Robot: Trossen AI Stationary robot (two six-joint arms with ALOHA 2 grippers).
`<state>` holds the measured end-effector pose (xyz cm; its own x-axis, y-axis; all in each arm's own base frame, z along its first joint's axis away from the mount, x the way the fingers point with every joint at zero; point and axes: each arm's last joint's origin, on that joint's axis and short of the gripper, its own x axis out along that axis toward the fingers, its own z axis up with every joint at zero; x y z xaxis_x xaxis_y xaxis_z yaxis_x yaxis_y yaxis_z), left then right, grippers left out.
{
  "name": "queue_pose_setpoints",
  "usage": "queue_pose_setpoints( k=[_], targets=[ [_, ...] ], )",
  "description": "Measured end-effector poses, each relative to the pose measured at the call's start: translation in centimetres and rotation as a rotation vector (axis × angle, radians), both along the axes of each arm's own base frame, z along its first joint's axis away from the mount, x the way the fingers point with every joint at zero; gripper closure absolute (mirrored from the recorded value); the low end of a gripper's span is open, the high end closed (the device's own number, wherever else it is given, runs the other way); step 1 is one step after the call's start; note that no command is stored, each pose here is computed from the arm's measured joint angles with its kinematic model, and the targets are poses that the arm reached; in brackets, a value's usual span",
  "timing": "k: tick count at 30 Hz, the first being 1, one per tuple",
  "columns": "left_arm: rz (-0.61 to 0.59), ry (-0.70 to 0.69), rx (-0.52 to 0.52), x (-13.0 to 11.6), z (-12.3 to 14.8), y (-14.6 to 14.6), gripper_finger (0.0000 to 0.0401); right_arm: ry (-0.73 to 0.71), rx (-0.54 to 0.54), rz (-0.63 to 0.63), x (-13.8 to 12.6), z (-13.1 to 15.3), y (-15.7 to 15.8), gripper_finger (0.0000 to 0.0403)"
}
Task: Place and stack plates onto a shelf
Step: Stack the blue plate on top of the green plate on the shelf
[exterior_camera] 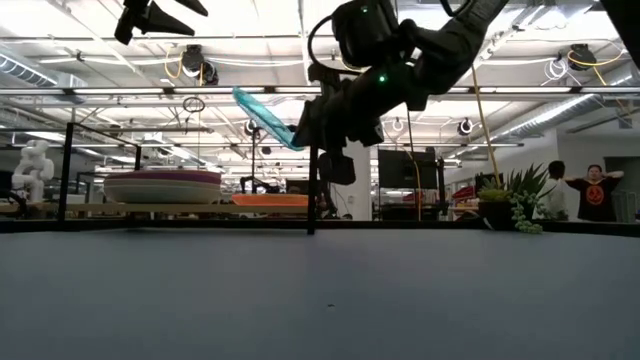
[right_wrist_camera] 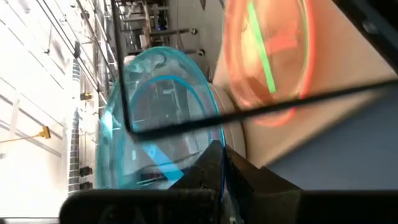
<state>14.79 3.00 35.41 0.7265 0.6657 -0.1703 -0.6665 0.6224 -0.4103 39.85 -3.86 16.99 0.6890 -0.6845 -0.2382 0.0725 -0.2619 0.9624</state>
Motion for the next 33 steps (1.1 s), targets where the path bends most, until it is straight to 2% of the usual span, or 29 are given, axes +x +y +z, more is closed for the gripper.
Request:
queue_pose_setpoints(
  k=[11,25,33],
  targets=[
    [0.014,0.023,-0.023,-0.1,-0.4,0.0,0.0194,0.060,-0.020,-0.070,-0.4,-0.3,-2.2,0.0403],
    [0.018,0.010,-0.036,-0.1,-0.4,0.0,0.0194,0.116,-0.080,-0.080,-0.4,-0.3,-2.4,0.0403],
    [0.018,0.017,-0.034,0.1,-0.4,0.0,0.0194,0.060,-0.156,-0.034,4.7,1.5,-1.2,0.0403]
  ],
)
